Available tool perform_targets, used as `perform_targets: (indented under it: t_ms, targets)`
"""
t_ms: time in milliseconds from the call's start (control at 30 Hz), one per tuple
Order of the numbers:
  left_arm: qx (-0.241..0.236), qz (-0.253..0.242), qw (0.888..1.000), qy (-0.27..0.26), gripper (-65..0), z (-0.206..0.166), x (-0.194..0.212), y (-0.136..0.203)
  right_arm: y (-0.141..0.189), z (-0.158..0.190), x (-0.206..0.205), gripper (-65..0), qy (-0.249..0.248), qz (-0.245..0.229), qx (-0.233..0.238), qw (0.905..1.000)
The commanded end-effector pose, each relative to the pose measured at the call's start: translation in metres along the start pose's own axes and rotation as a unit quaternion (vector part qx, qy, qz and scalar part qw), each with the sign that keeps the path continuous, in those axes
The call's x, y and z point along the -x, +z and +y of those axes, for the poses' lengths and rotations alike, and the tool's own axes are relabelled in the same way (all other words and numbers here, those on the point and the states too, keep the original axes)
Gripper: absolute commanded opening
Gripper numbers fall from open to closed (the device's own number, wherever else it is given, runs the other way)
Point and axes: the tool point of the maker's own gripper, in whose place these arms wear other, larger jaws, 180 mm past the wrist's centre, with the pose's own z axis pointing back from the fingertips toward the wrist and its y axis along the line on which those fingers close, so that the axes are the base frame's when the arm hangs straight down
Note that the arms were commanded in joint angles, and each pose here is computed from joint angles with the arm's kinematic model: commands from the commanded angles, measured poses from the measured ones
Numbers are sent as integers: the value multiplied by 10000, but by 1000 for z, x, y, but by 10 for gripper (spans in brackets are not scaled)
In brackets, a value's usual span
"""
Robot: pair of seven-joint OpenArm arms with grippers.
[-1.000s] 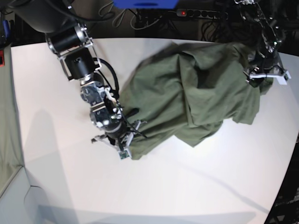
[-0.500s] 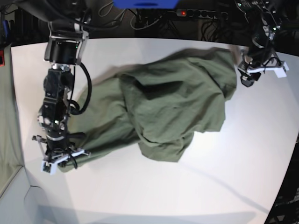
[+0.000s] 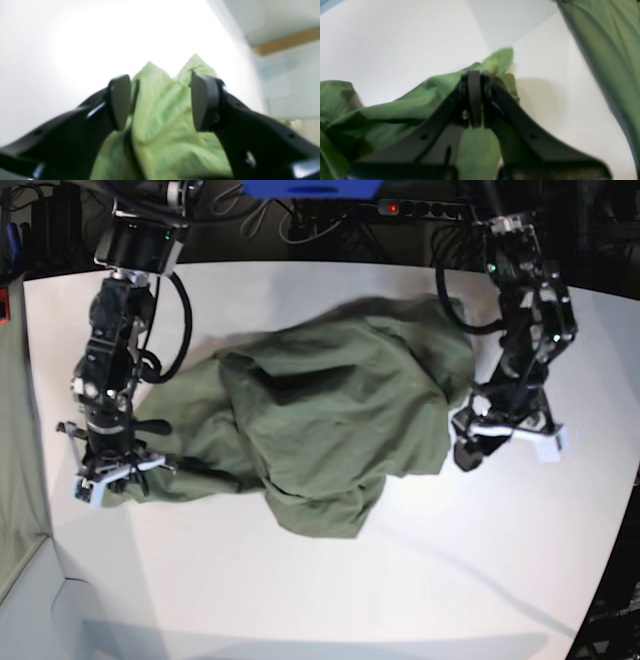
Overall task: Layout the t-shirt on the table in an organized manner, then fold the t-shirt properly
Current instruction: 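Grasp the shirt with the left gripper and stretch it between both grippers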
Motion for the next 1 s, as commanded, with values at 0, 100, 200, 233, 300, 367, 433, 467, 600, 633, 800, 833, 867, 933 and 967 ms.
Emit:
perform_targets:
  t_ms: [0, 100, 200, 233, 300, 367, 433, 467, 600, 633, 800, 833, 867, 933, 967]
  targets:
    - [110, -85, 9999, -44, -276, -11, -10, -12, 1, 1, -16, -650, 18, -265, -21, 9996]
    - [-14, 81, 10000, -57, -276, -11, -6, -36, 5, -1, -2, -650, 59, -125, -7, 9999]
    - [-207, 330, 9992, -26, -275, -3, 4, -61, 6, -5, 2, -650, 79, -79, 22, 9999]
    - [-256, 321, 9992, -22, -275, -1, 4, -68, 6, -5, 4, -650, 83, -64, 24, 9999]
    - [-376, 333, 9987, 41, -275, 9, 11, -76, 7, -5, 5, -650, 87, -34, 26, 10000]
    - [-413, 394, 9984, -20, -275, 10, 21, -83, 8, -7, 9, -650, 100, -8, 42, 9999]
    - [-373, 456, 9981, -192, -276, 6, 33, -90, 8, -7, 9, -650, 100, -8, 42, 9999]
    - [-327, 468, 9979, -291, -279, 2, 39, -91, 8, -8, 9, -650, 102, -16, 43, 9999]
    - [-222, 513, 9967, -583, -307, -4, 49, -90, 8, -8, 9, -650, 108, -10, 46, 9999]
    - [-207, 546, 9965, -596, -338, -4, 53, -89, 8, -8, 8, -650, 106, -25, 45, 9999]
    - [-250, 387, 9968, -651, -617, 6, 46, -76, 5, -11, 4, -650, 156, -51, 63, 9998]
    - [-260, 271, 9972, -642, -650, 8, 38, -71, 4, -10, 1, -650, 145, -80, 58, 9998]
    - [-265, 110, 9976, -627, -650, 10, 28, -65, 3, -11, -4, -650, 142, -129, 66, 9998]
    - [-258, -251, 9982, -477, -641, 14, 6, -48, -1, -16, -3, -650, 199, -98, 100, 9997]
    - [-238, -471, 9978, -403, -649, 15, -9, -39, -4, -16, -5, -650, 195, -100, 101, 9997]
